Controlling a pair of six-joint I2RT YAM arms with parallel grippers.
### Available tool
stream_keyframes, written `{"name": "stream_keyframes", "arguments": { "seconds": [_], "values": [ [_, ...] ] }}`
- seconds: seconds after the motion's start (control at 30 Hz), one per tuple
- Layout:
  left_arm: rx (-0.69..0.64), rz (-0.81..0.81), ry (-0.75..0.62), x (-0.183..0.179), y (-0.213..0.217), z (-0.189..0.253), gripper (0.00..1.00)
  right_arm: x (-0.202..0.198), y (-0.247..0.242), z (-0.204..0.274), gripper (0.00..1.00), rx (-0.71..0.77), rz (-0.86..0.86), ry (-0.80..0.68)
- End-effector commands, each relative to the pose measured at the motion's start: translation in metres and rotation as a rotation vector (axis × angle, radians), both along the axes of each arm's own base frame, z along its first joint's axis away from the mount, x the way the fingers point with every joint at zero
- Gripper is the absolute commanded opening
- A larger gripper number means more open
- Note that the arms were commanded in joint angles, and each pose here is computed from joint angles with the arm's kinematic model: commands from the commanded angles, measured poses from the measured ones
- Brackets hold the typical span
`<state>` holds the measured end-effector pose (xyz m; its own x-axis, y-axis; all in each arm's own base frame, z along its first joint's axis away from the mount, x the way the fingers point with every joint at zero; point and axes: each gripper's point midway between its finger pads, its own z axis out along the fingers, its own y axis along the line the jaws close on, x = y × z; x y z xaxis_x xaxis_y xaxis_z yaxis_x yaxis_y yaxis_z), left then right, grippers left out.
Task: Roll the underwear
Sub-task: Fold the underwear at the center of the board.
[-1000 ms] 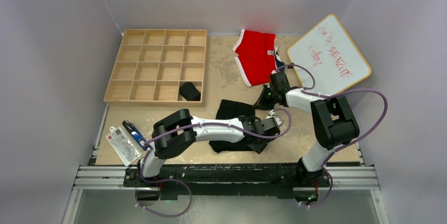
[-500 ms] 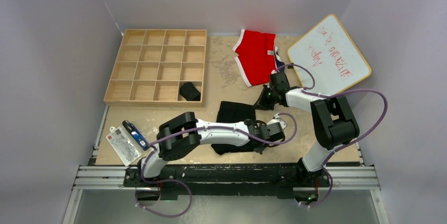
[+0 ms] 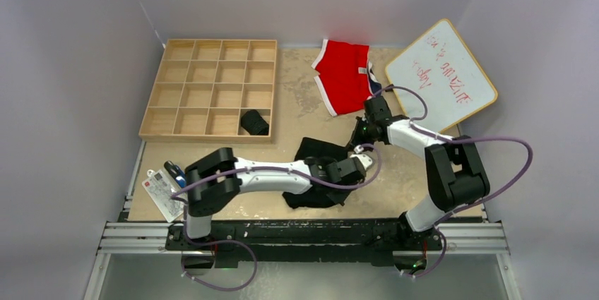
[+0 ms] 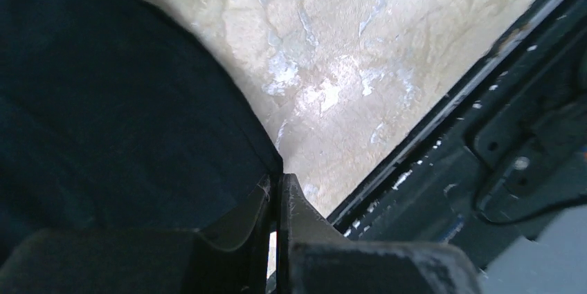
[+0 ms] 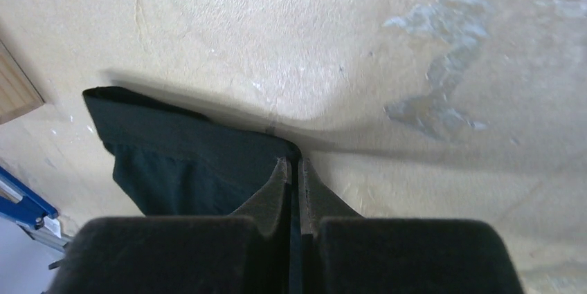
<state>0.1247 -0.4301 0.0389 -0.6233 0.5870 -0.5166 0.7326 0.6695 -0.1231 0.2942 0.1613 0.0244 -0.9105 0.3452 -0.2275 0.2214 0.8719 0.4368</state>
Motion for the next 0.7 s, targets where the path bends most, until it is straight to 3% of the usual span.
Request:
{"name": "stream_keyframes", "arguments": {
  "seconds": [0.0, 0.2, 0.67],
  "values": [
    [-0.275, 0.051, 0.047, 0.012, -0.015, 0.057, 0.00, -0.015, -0.017, 0.013, 0.00, -0.065, -0.011, -0.002],
    [-0.423, 0.084, 0.094, 0.015, -0.004, 0.080, 0.00, -0.021, -0.018, 0.029, 0.00, -0.058, -0.003, -0.031],
    [-0.567, 0.185, 0.185, 0.000, 0.042, 0.065, 0.00, 0.000, -0.022, 0.077, 0.00, -0.088, -0.051, -0.107]
  ]
}}
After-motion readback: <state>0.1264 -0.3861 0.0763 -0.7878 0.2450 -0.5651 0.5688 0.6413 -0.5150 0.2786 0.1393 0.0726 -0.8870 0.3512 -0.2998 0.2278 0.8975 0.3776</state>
